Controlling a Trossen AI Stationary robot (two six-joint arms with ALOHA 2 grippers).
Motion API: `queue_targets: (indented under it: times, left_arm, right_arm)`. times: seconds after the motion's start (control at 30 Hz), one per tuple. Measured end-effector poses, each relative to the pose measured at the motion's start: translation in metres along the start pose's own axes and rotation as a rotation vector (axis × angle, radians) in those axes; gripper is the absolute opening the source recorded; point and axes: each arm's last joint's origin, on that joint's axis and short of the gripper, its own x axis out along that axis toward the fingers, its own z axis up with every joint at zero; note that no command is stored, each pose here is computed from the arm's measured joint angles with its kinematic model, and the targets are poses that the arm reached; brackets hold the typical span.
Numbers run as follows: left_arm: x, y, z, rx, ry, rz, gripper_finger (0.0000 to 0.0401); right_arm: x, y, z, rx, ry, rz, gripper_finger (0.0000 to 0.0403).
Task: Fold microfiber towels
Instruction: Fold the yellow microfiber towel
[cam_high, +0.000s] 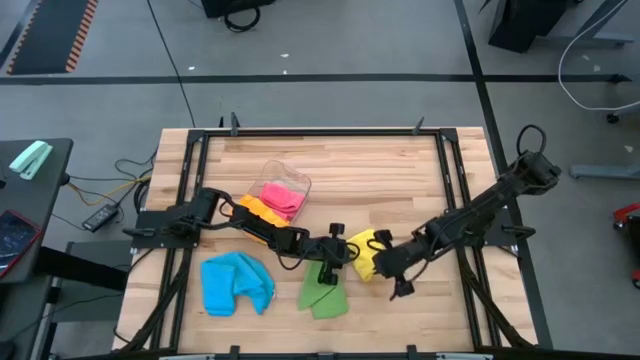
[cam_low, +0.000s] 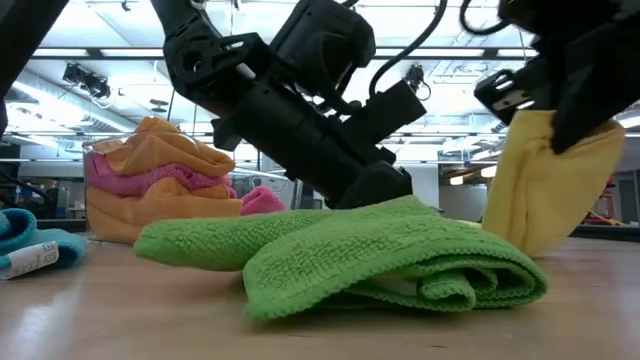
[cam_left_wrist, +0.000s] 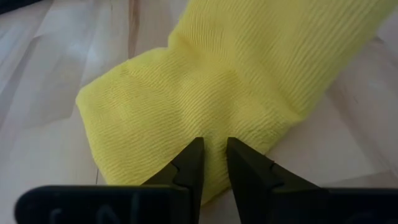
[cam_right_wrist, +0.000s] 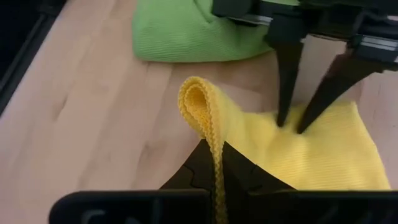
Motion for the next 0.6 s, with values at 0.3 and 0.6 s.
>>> queue_targets:
  times: [0.3, 0.6]
  left_arm:
    - [0.000, 0.000, -0.001, 0.019, 0.005, -0.001, 0.0077]
    - [0.000, 0.000, -0.001, 0.021, 0.012, -0.002, 0.0073]
  right_arm:
    - [0.013, -0.039, 0.000, -0.018, 0.055, 0.025, 0.0013]
    - [0.019, -0.071, -0.002, -0.038, 0.083, -0.062, 0.0012]
